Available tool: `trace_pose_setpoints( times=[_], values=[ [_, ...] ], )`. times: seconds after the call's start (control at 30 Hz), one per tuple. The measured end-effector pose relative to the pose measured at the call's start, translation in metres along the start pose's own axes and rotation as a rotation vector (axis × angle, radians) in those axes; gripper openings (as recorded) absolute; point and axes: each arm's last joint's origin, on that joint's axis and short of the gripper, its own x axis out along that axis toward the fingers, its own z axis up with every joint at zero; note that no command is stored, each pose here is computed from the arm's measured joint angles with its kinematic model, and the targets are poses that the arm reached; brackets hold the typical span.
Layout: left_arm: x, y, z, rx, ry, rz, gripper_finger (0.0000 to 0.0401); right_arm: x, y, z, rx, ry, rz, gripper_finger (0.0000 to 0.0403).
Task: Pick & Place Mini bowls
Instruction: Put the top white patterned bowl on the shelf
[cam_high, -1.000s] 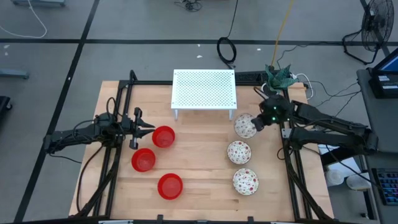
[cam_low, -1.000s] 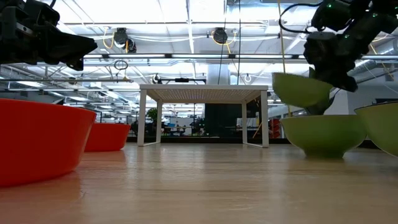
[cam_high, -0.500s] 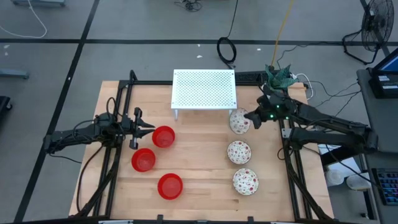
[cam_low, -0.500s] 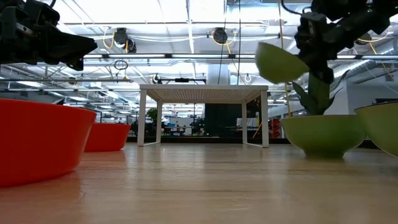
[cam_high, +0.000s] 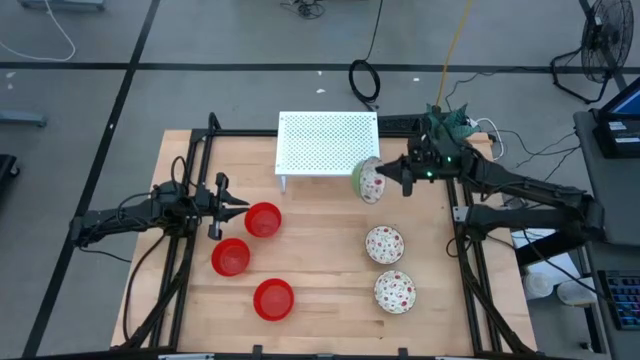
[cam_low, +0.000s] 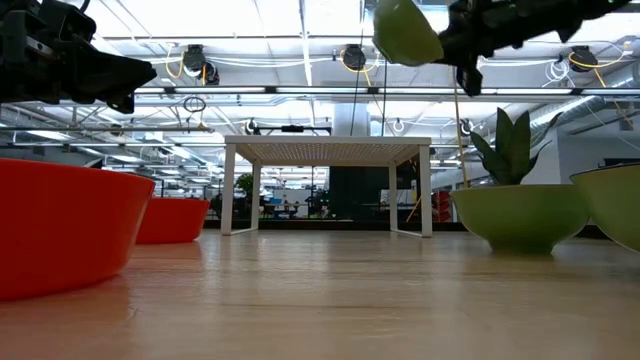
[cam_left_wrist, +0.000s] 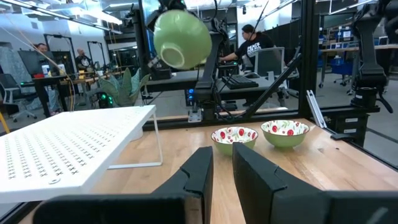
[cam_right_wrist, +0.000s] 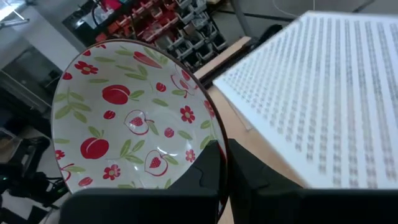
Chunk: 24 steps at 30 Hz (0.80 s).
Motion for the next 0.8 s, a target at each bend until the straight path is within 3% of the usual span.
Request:
trace_pose_setpoints(
  times=[0.47, 0.63, 0.8],
  values=[
    [0.000, 0.000, 0.000, 0.000, 0.000, 0.000, 0.0065, 0.046, 0.042, 0.128, -0.064, 0.062, -0.078, 0.0000],
    [0.000, 0.000, 0.000, 0.000, 0.000, 0.000, 0.0065, 0.064, 0.032, 0.165, -0.035, 0.083, -0.157, 0.0000],
    [0.000, 0.000, 0.000, 0.000, 0.000, 0.000, 0.0065, 0.079, 0.005, 0.180, 0.027, 0.134, -0.253, 0.0000]
  ],
)
